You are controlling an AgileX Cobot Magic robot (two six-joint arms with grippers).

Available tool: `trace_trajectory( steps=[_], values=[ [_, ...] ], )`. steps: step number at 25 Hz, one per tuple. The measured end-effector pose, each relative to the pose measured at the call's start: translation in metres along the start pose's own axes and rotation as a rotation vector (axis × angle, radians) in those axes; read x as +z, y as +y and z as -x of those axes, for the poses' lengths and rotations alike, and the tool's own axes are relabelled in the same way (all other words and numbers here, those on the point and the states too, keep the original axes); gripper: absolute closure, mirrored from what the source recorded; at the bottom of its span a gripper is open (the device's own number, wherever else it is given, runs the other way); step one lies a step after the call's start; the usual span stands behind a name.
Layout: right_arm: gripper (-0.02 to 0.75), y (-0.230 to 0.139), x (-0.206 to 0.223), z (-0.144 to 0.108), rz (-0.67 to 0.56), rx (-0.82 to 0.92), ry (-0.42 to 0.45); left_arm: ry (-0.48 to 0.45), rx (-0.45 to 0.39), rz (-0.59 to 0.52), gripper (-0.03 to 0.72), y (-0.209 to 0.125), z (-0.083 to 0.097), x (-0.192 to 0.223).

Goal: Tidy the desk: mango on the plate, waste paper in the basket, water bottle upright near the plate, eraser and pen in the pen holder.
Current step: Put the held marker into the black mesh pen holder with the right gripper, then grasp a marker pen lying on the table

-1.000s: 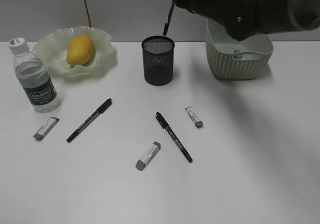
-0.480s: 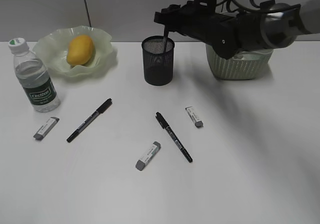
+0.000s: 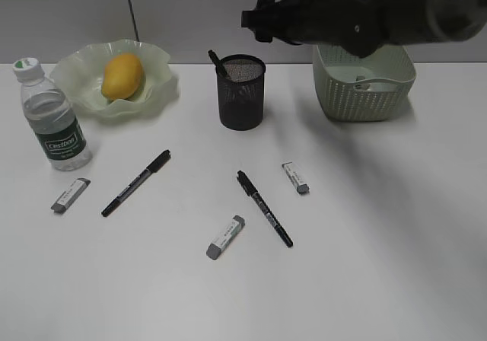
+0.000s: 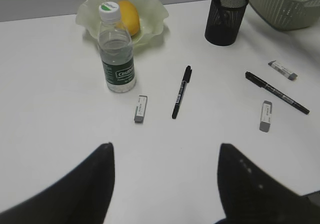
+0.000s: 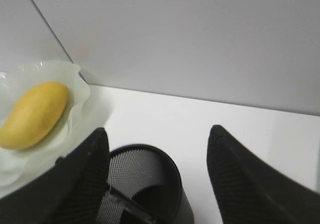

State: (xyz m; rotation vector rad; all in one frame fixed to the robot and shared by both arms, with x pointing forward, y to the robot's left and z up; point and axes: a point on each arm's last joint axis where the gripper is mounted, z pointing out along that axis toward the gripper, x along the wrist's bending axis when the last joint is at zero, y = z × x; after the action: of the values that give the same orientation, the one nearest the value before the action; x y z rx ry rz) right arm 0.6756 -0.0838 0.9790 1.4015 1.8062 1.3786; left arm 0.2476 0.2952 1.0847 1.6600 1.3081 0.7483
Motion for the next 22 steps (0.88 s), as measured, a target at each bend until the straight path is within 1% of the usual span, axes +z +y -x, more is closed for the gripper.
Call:
trace_trajectory(
  steps=[1, 5, 8, 9, 14, 18, 20, 22],
  values=[
    [0.246, 0.007, -0.009, -0.001, -0.031, -0.012, -0.016, 0.0, 0.0, 0.0, 0.198, 0.0, 0.0, 0.0],
    [0.246, 0.023, -0.045, 0.0, -0.238, -0.061, -0.115, 0.0, 0.0, 0.001, 0.198, 0.0, 0.0, 0.0],
    [0.251, 0.024, -0.068, 0.004, -0.425, -0.129, -0.177, 0.0, 0.0, 0.001, 0.198, 0.0, 0.0, 0.0],
    [0.252, 0.021, -0.076, 0.005, -0.506, -0.158, -0.194, 0.0, 0.0, 0.001, 0.198, 0.0, 0.0, 0.0],
    [0.259, 0.011, -0.102, 0.01, -0.777, -0.243, -0.233, -0.002, -0.001, 0.003, 0.198, 0.0, 0.0, 0.0],
    [0.262, 0.004, -0.116, 0.012, -0.949, -0.278, -0.25, -0.007, -0.005, 0.003, 0.198, 0.0, 0.001, 0.0],
    [0.262, 0.001, -0.122, 0.013, -1.017, -0.28, -0.26, -0.008, -0.005, 0.003, 0.198, 0.0, 0.001, 0.0],
    [0.265, 0.0, -0.128, 0.014, -1.043, -0.28, -0.264, -0.008, -0.005, 0.003, 0.198, 0.0, 0.001, 0.0]
  ],
)
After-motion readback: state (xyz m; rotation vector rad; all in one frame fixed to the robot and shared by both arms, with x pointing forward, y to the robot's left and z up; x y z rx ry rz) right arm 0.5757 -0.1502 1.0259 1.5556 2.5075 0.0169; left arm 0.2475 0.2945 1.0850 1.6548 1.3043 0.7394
